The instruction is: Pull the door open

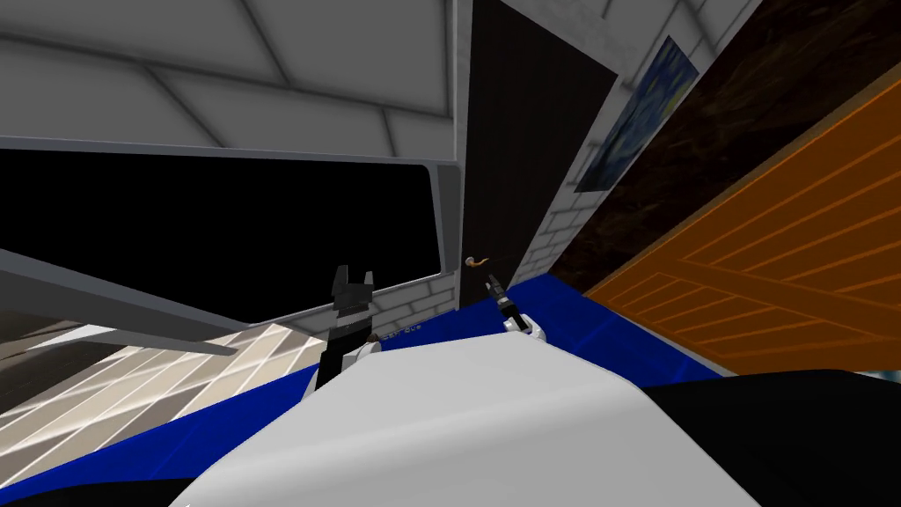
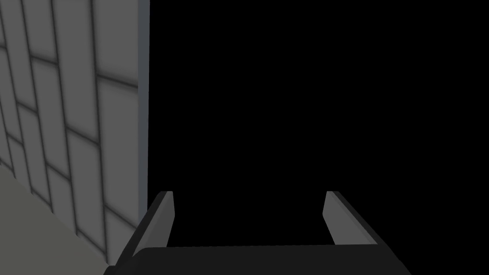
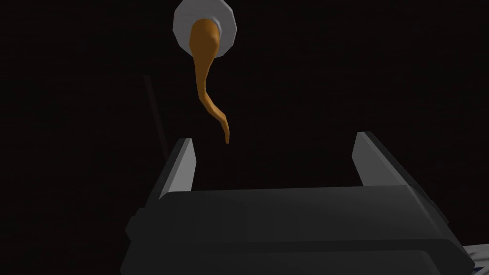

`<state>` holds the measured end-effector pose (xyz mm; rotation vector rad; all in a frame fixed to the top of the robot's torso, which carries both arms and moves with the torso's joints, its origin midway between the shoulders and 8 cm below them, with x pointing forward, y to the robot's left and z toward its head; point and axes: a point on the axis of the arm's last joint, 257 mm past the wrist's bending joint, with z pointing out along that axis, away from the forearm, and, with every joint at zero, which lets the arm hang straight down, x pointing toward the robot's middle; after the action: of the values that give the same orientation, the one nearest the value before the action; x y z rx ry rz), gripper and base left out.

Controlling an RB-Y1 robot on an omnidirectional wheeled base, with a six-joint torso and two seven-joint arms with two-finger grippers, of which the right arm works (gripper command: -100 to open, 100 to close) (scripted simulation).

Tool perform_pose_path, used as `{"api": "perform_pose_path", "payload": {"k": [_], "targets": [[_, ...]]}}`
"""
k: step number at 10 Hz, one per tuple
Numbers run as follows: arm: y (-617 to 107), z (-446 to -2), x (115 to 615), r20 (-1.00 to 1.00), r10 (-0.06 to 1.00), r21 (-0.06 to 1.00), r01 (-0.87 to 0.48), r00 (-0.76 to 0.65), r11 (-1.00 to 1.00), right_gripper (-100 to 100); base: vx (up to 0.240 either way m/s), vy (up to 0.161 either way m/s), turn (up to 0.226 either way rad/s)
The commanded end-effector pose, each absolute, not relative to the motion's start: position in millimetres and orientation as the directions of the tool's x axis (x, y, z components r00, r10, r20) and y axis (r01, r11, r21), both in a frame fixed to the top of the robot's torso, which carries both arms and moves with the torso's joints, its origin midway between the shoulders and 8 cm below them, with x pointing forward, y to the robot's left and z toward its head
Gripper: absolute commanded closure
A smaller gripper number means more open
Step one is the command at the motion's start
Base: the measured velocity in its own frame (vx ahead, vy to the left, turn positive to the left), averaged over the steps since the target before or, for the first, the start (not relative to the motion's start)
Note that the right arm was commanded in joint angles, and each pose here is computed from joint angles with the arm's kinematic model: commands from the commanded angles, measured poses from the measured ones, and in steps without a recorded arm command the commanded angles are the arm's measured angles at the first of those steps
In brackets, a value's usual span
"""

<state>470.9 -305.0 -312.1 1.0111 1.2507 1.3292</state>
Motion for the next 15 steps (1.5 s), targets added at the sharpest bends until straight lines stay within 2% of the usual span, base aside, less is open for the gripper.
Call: {"api": "perform_pose_path", "payload": {"k": [1,7,10,15], "targets": [[-310,-321,471,-0.067,0.988,0.993,-0.102,-0.143,0.052,-100,0.038,-0.039,0.075],[-333,-349,473,-0.095,0.985,0.995,-0.03,-0.142,0.092,-100,0.058,-0.057,0.114],[-336,-352,473,-0.099,0.985,0.995,-0.021,-0.141,0.097,-100,0.036,-0.031,0.044],[-384,-349,478,-0.109,0.994,0.994,-0.016,-0.014,0.109,-100,0.007,-0.021,0.233]]}}
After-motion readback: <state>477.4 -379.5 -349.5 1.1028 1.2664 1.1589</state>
